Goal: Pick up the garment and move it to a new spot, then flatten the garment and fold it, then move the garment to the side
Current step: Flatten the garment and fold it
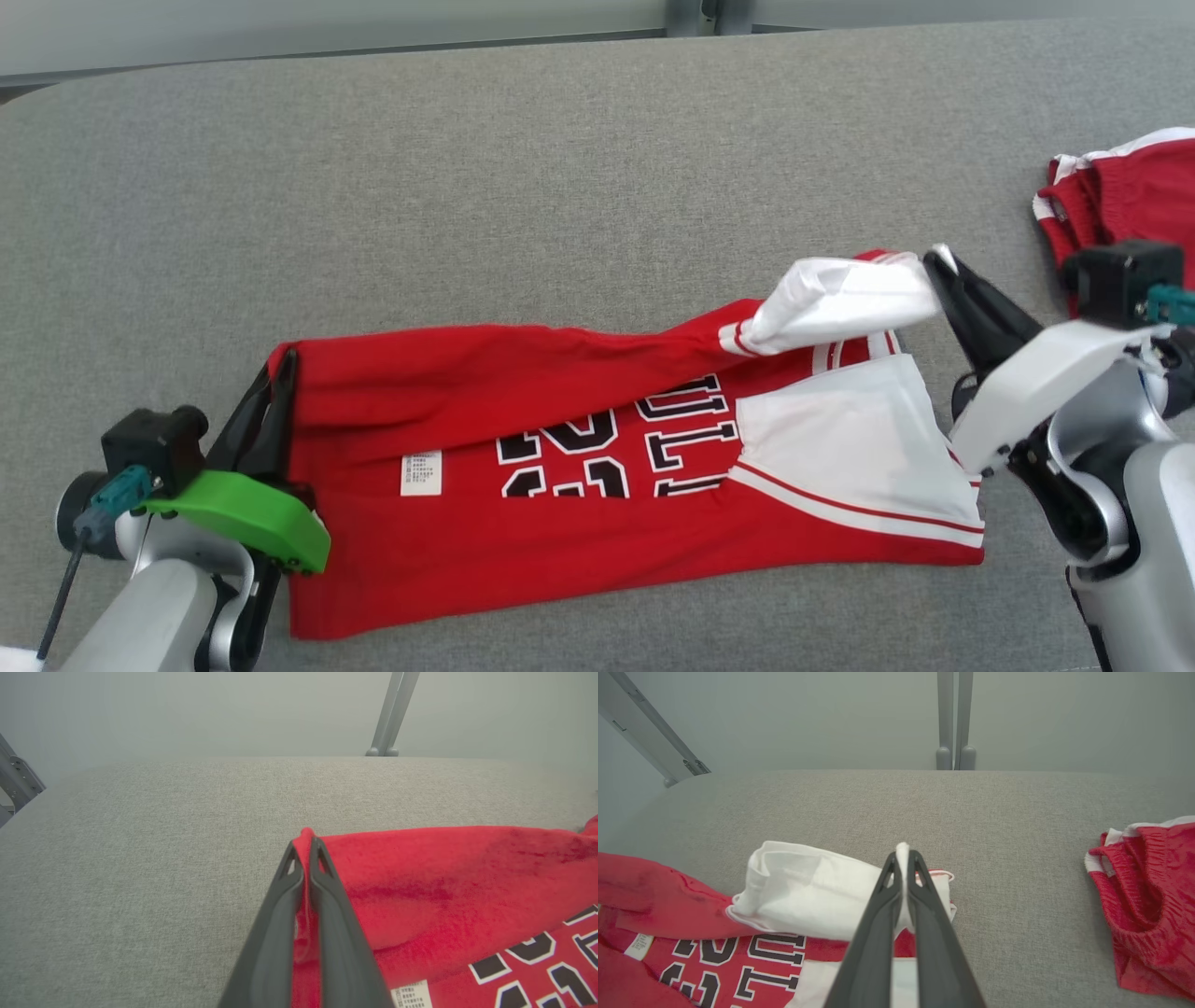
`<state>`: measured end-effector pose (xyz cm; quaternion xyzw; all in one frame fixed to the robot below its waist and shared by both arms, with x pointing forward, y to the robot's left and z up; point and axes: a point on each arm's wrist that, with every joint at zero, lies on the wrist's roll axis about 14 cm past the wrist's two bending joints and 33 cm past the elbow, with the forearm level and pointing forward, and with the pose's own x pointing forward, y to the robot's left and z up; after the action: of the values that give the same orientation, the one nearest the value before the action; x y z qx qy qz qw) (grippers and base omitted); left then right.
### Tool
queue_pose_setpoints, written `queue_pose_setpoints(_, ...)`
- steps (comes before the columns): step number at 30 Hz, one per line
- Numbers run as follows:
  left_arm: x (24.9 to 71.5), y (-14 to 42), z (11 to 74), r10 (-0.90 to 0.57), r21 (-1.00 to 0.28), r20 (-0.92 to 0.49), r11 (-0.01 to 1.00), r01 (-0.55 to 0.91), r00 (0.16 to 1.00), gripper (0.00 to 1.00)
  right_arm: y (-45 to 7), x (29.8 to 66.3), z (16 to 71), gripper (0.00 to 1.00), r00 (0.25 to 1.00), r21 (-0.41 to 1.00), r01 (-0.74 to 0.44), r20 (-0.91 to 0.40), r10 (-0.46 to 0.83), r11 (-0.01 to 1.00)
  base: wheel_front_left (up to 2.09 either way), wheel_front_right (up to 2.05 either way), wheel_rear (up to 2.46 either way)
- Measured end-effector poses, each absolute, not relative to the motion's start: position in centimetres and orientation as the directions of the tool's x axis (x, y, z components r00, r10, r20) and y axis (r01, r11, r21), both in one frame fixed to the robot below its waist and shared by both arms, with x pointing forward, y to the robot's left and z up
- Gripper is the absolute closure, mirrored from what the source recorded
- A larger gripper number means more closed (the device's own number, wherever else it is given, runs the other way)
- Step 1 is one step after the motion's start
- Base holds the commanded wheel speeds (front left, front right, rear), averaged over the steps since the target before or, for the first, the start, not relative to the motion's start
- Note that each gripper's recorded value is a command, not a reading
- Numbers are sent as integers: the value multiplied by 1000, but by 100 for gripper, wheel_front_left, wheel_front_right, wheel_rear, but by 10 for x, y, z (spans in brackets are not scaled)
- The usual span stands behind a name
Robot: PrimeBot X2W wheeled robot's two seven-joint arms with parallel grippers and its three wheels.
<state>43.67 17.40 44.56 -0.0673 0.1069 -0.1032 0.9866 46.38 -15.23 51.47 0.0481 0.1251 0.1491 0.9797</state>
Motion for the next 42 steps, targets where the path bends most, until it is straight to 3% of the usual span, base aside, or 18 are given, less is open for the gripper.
queue_pose_setpoints(10, 399, 177, 426, -162, -202, -252, 973, 112, 954, 100, -156, 416, 480, 100, 909, 220, -217, -311, 279, 951, 0, 0, 0)
queue_pose_setpoints(20, 376, 178, 401, -136, -229, -320, 971, 63, 938, 100, -149, 403, 453, 99, 892, 235, -216, -347, 290, 948, 0, 0, 0)
queue_pose_setpoints(21, 375, 179, 399, -135, -230, -325, 971, 60, 936, 94, -147, 402, 451, 87, 889, 234, -222, -350, 295, 947, 0, 0, 0)
queue_pose_setpoints(22, 373, 180, 397, -132, -229, -330, 972, 56, 935, 78, -146, 400, 450, 70, 887, 234, -226, -351, 299, 945, 0, 0, 0)
queue_pose_setpoints(23, 372, 181, 397, -127, -231, -332, 972, 50, 935, 58, -145, 397, 448, 57, 885, 238, -229, -352, 304, 944, 0, 0, 0)
queue_pose_setpoints(24, 372, 182, 397, -122, -237, -331, 970, 42, 936, 18, -144, 395, 447, 35, 884, 241, -231, -353, 307, 943, 0, 0, 0)
queue_pose_setpoints(25, 371, 182, 397, -120, -245, -329, 969, 39, 937, 0, -144, 393, 446, 5, 883, 244, -233, -353, 310, 941, 0, 0, 0)
queue_pose_setpoints(26, 368, 182, 397, -116, -250, -330, 968, 32, 937, 0, -144, 390, 444, 0, 882, 242, -234, -355, 310, 942, 0, 0, 0)
queue_pose_setpoints(36, 337, 183, 400, -95, -290, -325, 957, -4, 941, 0, -166, 358, 426, 0, 871, 241, -174, -414, 263, 955, 0, 0, 0)
queue_pose_setpoints(42, 338, 182, 422, -86, -258, -255, 966, 18, 963, 0, -179, 358, 438, 0, 899, 222, -141, -379, 218, 965, 0, 0, 0)
